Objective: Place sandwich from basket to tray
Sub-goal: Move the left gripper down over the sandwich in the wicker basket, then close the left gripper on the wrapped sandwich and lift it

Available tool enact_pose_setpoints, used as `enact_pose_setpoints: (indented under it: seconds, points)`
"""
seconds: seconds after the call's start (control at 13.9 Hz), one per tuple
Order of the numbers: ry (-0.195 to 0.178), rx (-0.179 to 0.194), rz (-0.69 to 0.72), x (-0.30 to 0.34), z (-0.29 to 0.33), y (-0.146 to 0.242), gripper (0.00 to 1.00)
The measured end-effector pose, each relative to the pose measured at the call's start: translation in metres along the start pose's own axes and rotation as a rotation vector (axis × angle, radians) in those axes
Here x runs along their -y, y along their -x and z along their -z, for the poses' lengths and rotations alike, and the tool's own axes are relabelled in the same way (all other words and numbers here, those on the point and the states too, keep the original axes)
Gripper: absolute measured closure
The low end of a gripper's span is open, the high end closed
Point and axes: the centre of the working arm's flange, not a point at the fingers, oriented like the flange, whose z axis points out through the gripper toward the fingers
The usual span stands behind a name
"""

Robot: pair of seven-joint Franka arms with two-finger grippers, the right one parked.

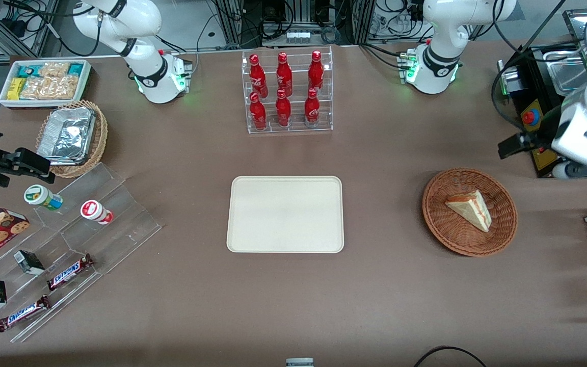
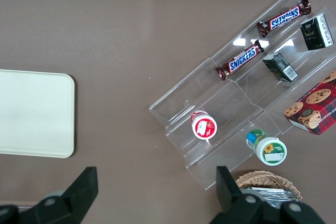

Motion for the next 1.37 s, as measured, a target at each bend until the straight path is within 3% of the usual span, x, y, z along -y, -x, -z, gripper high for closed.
enact_pose_setpoints:
  seconds: [0.22, 0.72, 0.94, 1.15, 1.37]
  points:
    - [-0.032, -0.005, 0.088, -0.006, -0.047, -0.026, 0.00]
    - [0.013, -0.068, 0.343, 0.013, -0.165, -0.050, 0.00]
    - [0.018, -0.028, 0.442, 0.039, -0.213, -0.053, 0.04]
    - [0.059, -0.031, 0.569, 0.033, -0.244, -0.065, 0.04]
    - [0.060, -0.022, 0.596, 0.026, -0.271, -0.073, 0.03]
